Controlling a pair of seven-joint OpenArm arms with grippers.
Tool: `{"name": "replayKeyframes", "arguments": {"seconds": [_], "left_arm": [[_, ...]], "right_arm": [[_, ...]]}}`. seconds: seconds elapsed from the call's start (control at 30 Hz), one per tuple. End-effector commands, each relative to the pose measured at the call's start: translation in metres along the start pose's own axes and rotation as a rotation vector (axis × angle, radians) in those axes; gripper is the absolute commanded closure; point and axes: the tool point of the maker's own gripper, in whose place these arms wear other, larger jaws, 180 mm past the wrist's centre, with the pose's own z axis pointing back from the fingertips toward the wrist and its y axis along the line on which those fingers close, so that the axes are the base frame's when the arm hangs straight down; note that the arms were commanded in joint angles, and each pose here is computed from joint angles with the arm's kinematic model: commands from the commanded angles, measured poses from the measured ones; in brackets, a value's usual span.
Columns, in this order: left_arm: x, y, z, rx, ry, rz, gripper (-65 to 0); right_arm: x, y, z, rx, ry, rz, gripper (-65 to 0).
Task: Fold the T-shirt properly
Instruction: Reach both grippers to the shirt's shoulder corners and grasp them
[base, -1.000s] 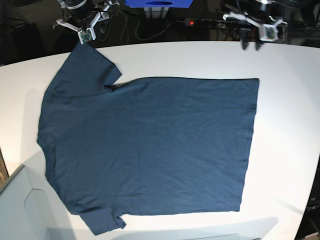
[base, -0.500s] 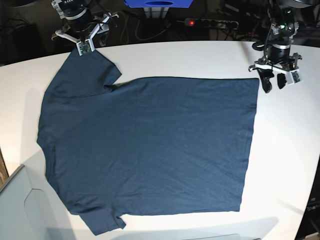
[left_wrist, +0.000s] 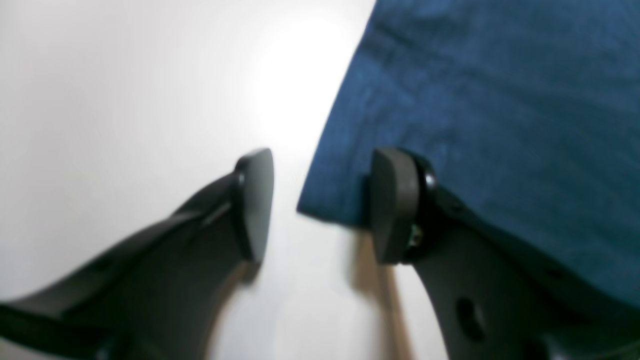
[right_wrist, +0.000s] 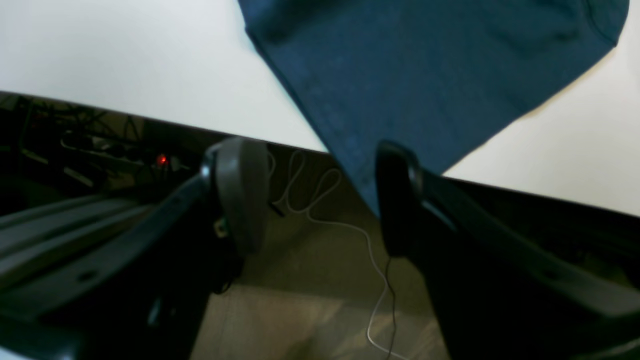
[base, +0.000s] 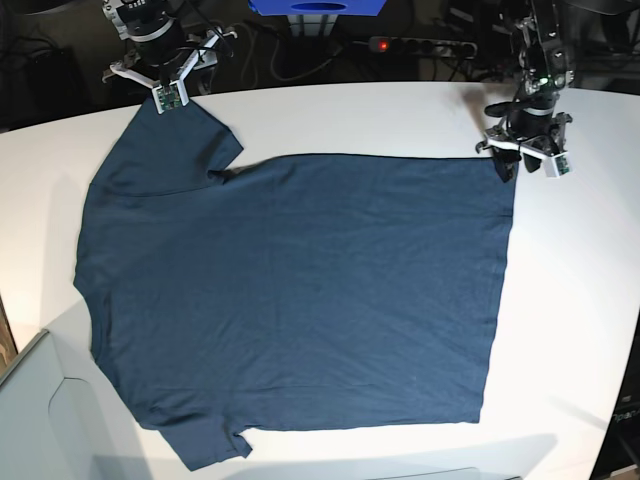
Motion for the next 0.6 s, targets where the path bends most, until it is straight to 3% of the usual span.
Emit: {"name": "replayKeyframes", "arguments": {"seconds": [0.0,0.27,0.43,0.57], "left_arm": [[0.004,0.002,0.0,0.004,-0.009,-0.003,-30.5],[-0.002,0.002,0.002,0.001,0.008,0.002,-29.5],[-0.016,-0.013,0.004,-0.044,0.042,-0.027,-22.5],[-0.015,-0.019,0.006,-0.055,0.036,-0.024,-21.1]], "right_arm": [[0.006,-0.001,0.004,-0.001,-0.025,0.011,-32.6],[0.014,-0.004,0.001,-0.008,-0.047,0.014,-32.6],[0.018,-0.005,-0.001,-0.011,-0.057,0.015,-32.6],[0.02,-0.014,0.0,-0.038,-0.066,0.006,-32.7]]}}
